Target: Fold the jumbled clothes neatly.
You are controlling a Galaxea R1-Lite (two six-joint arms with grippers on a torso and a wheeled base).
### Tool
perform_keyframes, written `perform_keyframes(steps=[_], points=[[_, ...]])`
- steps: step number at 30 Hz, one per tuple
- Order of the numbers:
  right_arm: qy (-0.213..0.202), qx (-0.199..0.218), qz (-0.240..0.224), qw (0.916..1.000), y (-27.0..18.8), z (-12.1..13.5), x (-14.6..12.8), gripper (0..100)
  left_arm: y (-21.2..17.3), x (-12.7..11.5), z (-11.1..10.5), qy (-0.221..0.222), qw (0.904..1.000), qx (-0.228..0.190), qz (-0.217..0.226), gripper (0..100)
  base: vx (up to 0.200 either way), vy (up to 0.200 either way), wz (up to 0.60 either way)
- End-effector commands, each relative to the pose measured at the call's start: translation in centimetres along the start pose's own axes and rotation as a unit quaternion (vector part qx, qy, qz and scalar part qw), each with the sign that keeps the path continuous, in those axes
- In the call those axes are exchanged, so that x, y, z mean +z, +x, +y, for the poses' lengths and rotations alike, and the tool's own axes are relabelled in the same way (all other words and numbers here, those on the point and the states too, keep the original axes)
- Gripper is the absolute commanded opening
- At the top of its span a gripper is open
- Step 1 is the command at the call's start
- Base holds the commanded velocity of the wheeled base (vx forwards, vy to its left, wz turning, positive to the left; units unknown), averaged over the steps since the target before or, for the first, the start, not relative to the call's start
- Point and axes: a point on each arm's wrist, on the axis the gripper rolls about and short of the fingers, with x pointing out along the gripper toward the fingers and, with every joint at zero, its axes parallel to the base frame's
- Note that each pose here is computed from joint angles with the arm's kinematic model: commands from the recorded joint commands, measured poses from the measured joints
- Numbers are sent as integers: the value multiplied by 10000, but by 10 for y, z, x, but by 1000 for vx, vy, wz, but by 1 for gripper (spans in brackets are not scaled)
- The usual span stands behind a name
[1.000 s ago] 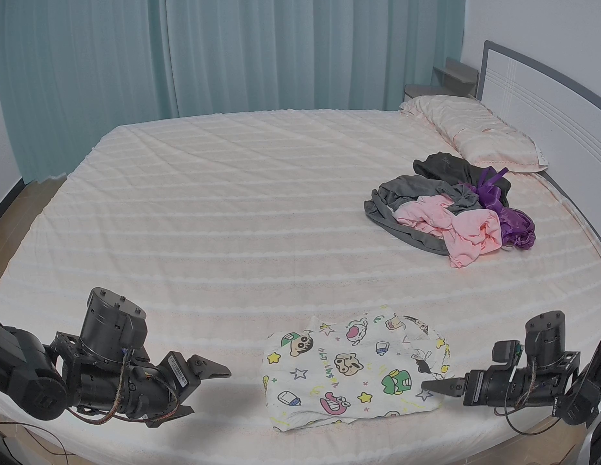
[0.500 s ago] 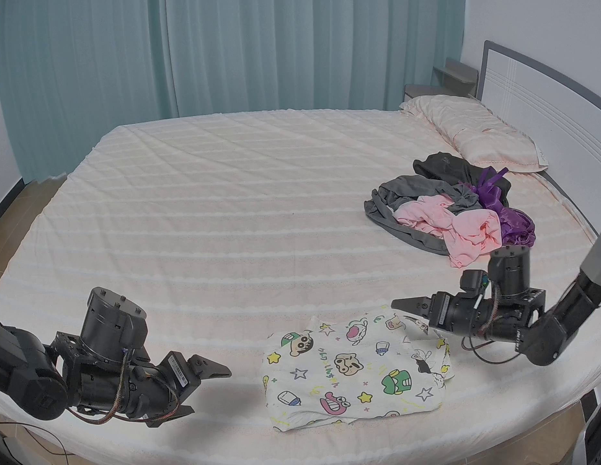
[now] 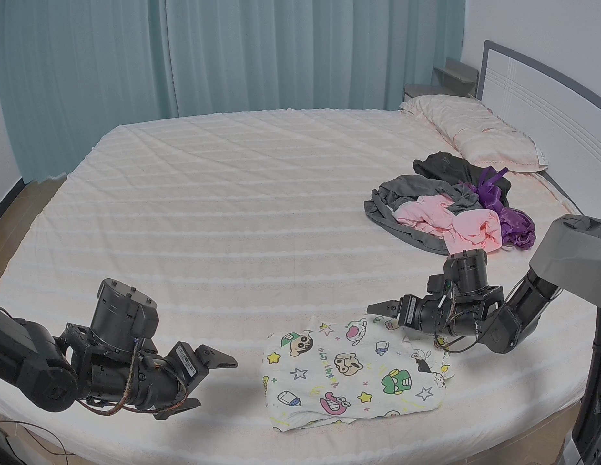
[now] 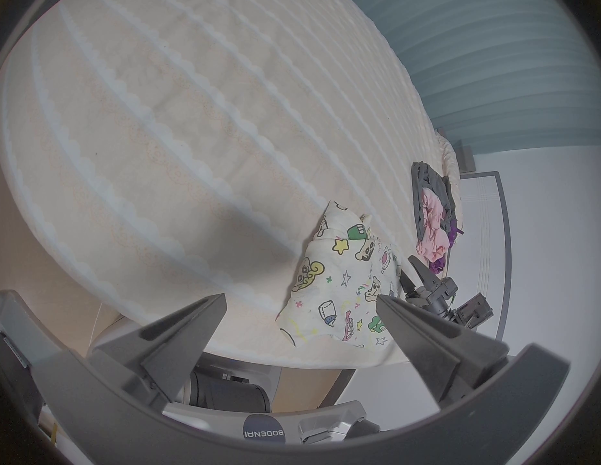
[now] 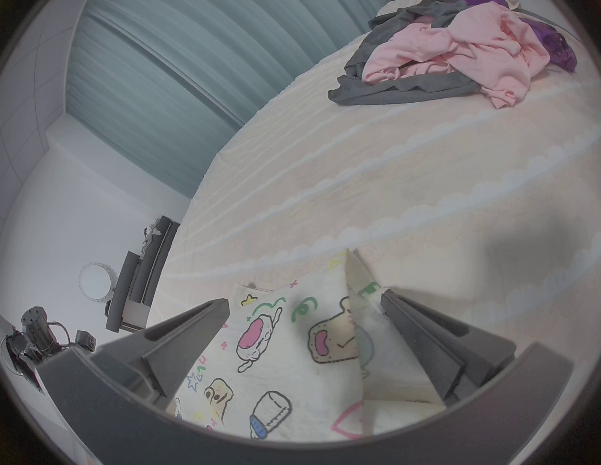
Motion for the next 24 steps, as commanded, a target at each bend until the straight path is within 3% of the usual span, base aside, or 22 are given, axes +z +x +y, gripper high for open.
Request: perform_keyframes(steps=[1,3,4,17,24], points=[[-8,8,38,10000,6,0,-1,100,2,0,0,-5,10000,36,15,100,0,0,0],[7,-17,65,10000,8,-2,-2,100,2,0,1,-6,10000,44,18,100,0,0,0],[16,-48,76,10000,9,-4,-2,0,2,0,1,-6,10000,44,18,100,0,0,0],[295,-287,-81,9991,2,-29,9,0,2,-1,2,-18,10000,72,28,100,0,0,0],[519,-196,-362,9978,-9,-27,18,0,3,-1,3,-27,10000,86,33,100,0,0,0]])
